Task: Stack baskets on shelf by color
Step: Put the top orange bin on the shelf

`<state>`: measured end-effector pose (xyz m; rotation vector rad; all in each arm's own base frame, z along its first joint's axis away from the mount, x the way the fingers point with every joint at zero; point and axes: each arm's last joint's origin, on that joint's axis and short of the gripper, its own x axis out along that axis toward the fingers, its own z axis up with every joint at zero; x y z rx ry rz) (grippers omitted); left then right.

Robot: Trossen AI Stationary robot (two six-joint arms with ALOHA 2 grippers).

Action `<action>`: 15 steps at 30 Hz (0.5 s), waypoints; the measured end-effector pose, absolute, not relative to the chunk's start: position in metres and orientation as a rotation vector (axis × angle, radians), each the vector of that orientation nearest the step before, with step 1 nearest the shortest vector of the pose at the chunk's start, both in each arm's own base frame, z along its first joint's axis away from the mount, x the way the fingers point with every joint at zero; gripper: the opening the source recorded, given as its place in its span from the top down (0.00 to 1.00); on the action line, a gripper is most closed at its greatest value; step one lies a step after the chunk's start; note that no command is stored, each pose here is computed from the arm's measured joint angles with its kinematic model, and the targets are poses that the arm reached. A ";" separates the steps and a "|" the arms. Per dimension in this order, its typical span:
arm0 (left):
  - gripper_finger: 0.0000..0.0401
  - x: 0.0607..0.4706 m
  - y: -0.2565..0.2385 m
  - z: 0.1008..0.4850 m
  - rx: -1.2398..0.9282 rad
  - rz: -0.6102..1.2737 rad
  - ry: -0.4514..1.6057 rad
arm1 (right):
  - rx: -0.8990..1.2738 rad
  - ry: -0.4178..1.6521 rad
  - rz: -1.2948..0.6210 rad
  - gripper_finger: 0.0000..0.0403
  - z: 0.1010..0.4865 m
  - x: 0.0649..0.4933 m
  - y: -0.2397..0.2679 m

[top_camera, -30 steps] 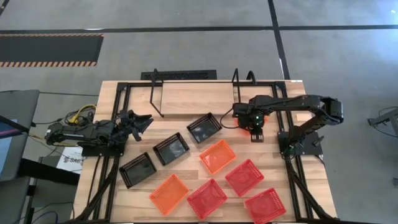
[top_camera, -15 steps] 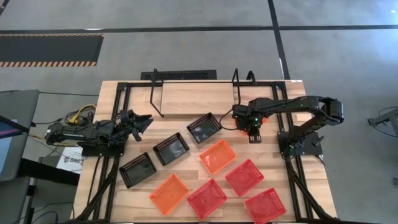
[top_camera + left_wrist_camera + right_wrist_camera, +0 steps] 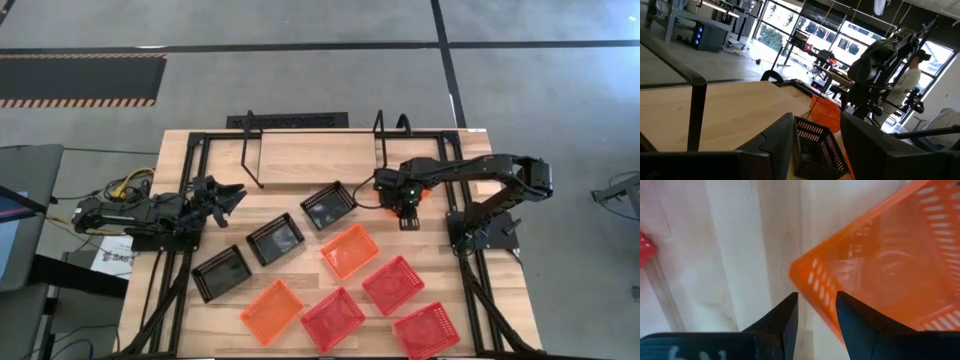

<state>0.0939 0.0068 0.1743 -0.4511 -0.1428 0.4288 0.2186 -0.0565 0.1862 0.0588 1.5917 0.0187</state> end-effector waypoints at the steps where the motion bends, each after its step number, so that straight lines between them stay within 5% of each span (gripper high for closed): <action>1: 0.62 0.094 0.007 0.174 -0.451 0.429 -0.143 | 0.058 1.610 0.027 0.62 0.183 0.216 -0.054; 10: 0.62 0.094 0.007 0.174 -0.452 0.430 -0.143 | -0.007 1.632 0.031 0.62 0.173 0.213 -0.045; 15: 0.62 0.094 0.007 0.174 -0.464 0.429 -0.146 | 0.028 1.557 -0.092 0.71 0.173 0.220 -0.051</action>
